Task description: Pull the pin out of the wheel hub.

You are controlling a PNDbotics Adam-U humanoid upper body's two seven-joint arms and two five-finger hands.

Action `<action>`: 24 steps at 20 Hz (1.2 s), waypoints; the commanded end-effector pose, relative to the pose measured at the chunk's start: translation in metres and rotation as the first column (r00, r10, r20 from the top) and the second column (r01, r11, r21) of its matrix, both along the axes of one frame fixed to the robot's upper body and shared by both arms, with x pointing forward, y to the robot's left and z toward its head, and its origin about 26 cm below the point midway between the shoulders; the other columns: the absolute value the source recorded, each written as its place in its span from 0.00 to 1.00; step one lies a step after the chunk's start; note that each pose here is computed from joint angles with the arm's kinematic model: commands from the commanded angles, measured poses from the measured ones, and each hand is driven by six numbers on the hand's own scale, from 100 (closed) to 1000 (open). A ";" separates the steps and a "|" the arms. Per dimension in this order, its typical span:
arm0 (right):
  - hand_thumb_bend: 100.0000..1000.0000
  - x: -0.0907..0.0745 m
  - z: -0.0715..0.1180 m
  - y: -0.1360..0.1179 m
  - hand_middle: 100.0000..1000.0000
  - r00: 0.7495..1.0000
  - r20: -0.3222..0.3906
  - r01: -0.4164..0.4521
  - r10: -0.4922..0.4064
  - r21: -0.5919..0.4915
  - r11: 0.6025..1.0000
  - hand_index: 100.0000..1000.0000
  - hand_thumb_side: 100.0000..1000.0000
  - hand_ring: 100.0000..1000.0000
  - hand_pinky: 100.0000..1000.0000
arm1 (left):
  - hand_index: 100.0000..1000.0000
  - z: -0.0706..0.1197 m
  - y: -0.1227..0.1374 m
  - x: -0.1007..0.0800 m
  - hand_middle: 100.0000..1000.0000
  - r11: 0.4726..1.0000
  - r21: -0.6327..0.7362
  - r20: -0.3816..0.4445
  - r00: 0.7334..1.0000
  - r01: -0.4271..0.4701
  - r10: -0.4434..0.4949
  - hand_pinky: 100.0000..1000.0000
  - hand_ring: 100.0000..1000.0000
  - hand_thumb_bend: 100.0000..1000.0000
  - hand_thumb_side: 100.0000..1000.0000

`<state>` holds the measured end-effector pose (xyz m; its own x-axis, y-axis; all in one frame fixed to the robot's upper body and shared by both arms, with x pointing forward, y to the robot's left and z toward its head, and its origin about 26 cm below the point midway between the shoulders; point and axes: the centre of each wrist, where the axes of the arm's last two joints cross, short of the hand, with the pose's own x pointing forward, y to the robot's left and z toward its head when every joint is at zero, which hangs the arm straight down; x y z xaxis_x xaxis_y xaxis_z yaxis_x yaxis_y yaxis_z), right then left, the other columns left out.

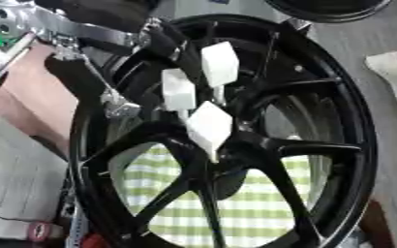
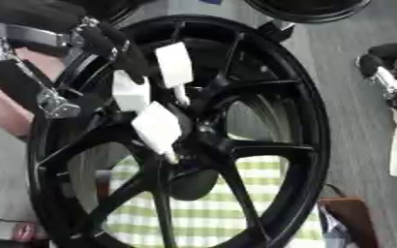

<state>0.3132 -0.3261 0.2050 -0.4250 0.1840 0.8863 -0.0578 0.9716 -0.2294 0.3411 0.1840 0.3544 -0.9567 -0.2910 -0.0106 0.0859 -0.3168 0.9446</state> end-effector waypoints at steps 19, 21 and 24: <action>0.25 -0.001 0.006 -0.003 0.56 1.000 0.016 0.000 0.000 0.001 1.000 0.63 0.20 0.79 0.90 | 0.89 0.046 0.019 -0.021 0.80 0.995 -0.089 0.110 0.992 -0.046 0.056 0.88 0.80 0.04 0.29; 0.25 -0.001 0.006 -0.003 0.56 1.000 0.016 0.000 0.000 0.001 1.000 0.63 0.20 0.79 0.90 | 0.89 0.046 0.019 -0.021 0.80 0.995 -0.089 0.110 0.992 -0.046 0.056 0.88 0.80 0.04 0.29; 0.25 -0.001 0.007 -0.003 0.56 1.000 0.017 0.000 0.000 0.001 1.000 0.63 0.20 0.79 0.90 | 0.89 0.041 0.023 -0.014 0.77 0.992 -0.073 0.086 0.991 -0.099 0.105 0.87 0.79 0.31 0.65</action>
